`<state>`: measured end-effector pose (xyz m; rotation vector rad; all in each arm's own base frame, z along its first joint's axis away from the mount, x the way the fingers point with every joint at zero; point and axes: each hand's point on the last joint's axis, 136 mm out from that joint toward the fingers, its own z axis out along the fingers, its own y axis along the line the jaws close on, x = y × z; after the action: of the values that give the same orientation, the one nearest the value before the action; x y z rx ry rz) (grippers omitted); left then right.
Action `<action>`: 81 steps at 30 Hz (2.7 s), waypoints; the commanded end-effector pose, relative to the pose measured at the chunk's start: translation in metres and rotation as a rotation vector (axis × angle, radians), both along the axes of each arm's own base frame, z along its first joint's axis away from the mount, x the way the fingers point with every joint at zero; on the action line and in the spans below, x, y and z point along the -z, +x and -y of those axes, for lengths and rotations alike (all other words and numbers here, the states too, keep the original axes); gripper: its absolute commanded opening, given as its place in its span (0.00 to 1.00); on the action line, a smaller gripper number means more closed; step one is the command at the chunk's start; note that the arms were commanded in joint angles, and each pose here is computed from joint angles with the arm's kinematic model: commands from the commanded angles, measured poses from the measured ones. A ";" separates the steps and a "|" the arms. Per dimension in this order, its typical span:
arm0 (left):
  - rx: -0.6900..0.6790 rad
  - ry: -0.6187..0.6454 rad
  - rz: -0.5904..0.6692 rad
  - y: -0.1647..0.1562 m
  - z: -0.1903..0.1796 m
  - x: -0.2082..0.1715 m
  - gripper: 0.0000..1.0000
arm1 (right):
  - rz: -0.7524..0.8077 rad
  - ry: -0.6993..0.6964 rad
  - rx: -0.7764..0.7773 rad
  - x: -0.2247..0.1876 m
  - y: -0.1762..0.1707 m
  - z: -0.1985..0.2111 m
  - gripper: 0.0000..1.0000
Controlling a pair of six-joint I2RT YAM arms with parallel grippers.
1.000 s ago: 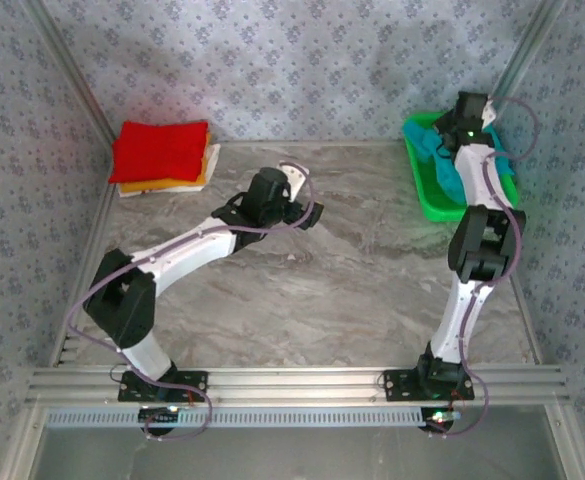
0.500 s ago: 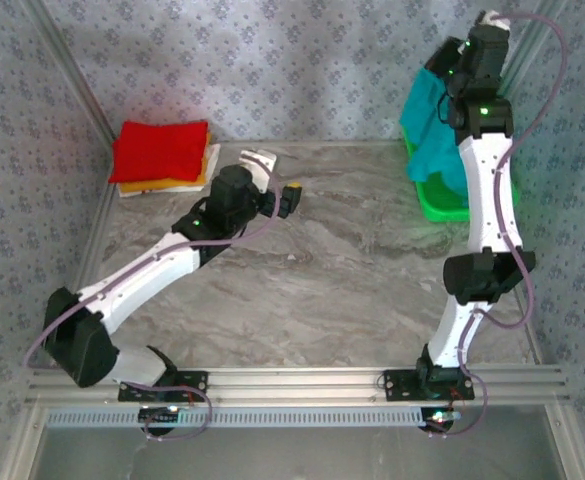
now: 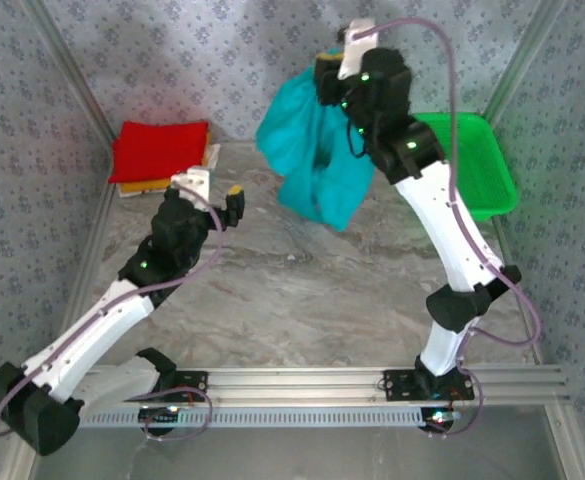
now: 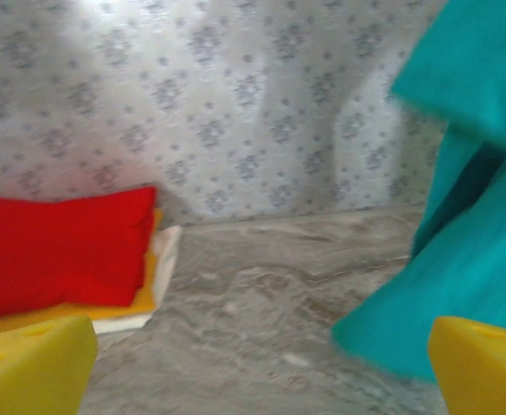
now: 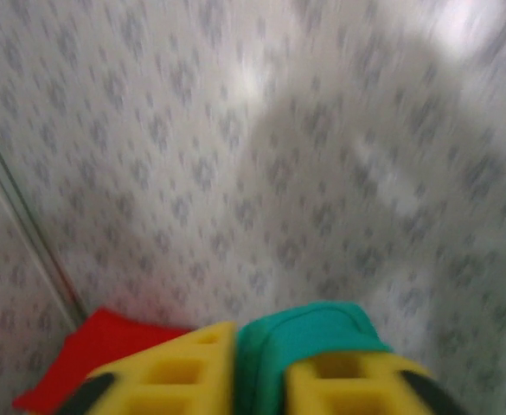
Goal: Fold and stack the t-shirts
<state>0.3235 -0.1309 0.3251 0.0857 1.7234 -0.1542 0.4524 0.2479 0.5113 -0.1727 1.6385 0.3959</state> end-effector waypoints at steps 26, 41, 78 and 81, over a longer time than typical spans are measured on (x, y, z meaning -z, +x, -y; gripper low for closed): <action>0.494 0.363 -0.596 0.044 0.113 0.198 0.98 | -1.002 0.211 -0.116 0.433 -0.112 0.032 0.68; 0.360 0.313 -0.645 0.082 0.090 0.227 0.11 | -0.913 0.168 -0.050 0.450 -0.087 0.026 0.42; 0.197 0.213 -0.237 0.036 0.029 0.064 0.00 | -0.647 0.215 -0.608 0.408 -0.084 -0.054 0.19; 0.173 0.200 -0.208 0.033 0.023 0.056 0.00 | -0.614 0.182 -0.559 0.393 -0.078 -0.046 0.05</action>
<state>0.3569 -0.1613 0.2426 0.4352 2.0167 -0.1277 0.3657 0.2997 0.0899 -0.3810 2.2111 1.1679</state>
